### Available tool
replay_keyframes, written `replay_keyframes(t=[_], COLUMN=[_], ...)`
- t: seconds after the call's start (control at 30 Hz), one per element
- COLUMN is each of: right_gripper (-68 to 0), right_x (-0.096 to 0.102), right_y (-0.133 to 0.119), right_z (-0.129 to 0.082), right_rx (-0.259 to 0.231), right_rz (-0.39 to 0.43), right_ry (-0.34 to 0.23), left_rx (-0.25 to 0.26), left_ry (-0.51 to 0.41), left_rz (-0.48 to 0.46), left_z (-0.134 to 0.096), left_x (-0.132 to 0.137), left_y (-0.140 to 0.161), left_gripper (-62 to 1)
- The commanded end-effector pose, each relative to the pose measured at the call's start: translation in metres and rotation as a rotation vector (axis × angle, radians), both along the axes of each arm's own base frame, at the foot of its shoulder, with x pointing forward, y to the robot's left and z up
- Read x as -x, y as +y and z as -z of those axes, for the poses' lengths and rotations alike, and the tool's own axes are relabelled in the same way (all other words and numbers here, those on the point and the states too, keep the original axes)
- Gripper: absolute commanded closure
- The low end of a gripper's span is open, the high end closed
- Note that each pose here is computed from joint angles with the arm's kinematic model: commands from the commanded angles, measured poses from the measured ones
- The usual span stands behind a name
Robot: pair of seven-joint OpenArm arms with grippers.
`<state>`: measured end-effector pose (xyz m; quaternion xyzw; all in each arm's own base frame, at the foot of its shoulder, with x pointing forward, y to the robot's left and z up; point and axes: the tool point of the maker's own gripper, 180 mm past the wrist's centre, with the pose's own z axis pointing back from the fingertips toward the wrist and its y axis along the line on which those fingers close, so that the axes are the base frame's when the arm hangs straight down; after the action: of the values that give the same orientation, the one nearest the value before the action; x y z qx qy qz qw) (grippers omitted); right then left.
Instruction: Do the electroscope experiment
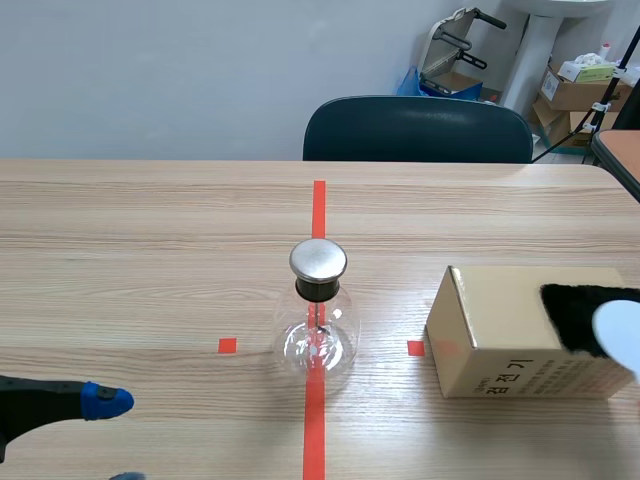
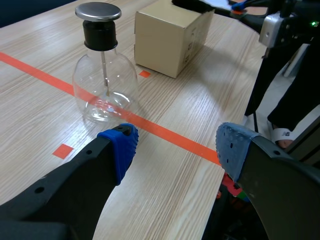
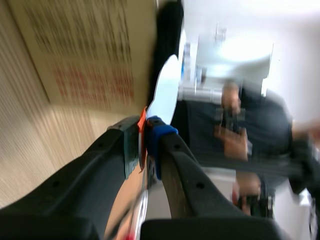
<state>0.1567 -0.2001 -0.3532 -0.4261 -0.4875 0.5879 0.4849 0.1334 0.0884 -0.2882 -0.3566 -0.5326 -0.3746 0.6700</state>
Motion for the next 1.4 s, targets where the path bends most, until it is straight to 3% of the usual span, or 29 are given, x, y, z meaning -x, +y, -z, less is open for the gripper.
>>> replay_keyframes(t=[0.0,0.1,0.27,0.33,0.4,0.53,0.6,0.67,0.8,0.87,0.93,1.13,1.2,1.37], right_gripper=[-1.7,-1.7,-1.7,-1.7,-1.7,-1.7,-1.7,-1.7,-1.7,-1.7,-1.7,-1.7,-1.7,-1.7], right_x=[0.001,0.004,0.0,0.0,-0.001,0.002,0.003,0.002,-0.001,0.0,-0.001,0.004,0.005,0.006], right_y=[0.011,0.015,-0.035,-0.044,-0.038,0.003,0.012,0.006,-0.031,-0.041,-0.038,0.013,0.014,-0.033], right_z=[-0.007,-0.007,-0.007,-0.008,-0.008,-0.004,-0.003,-0.003,-0.005,-0.006,-0.005,-0.002,0.0,0.005], right_rx=[0.027,0.022,0.056,0.063,0.059,0.027,0.017,0.02,0.048,0.057,0.056,0.015,0.01,0.038], right_rz=[-0.076,-0.104,0.182,0.232,0.196,-0.018,-0.06,-0.027,0.177,0.232,0.208,-0.07,-0.069,0.193], right_ry=[-0.041,-0.037,-0.047,-0.05,-0.048,-0.032,-0.029,-0.031,-0.041,-0.044,-0.043,-0.024,-0.019,-0.009], left_rx=[0.046,0.047,0.072,0.072,0.072,0.072,0.077,0.087,0.091,0.094,0.102,0.115,0.117,0.117], left_ry=[-0.006,-0.005,0.003,0.004,0.004,0.001,-0.002,-0.007,-0.009,-0.011,-0.015,-0.022,-0.023,-0.023], left_rz=[0.008,0.016,0.026,0.026,0.026,0.024,0.023,0.022,0.022,0.021,0.02,0.019,0.019,0.018], left_z=[-0.009,-0.01,-0.013,-0.013,-0.013,-0.013,-0.014,-0.016,-0.017,-0.018,-0.019,-0.022,-0.022,-0.022], left_x=[0.0,0.001,0.003,0.003,0.003,0.003,0.003,0.003,0.002,0.002,0.002,0.002,0.002,0.002], left_y=[-0.005,-0.006,-0.007,-0.007,-0.007,-0.007,-0.007,-0.007,-0.007,-0.007,-0.007,-0.007,-0.007,-0.007], left_gripper=[-36.4,-36.4,-36.4,-36.4,-36.4,-36.4,-36.4,-36.4,-36.4,-36.4,-36.4,-36.4,-36.4,-36.4])
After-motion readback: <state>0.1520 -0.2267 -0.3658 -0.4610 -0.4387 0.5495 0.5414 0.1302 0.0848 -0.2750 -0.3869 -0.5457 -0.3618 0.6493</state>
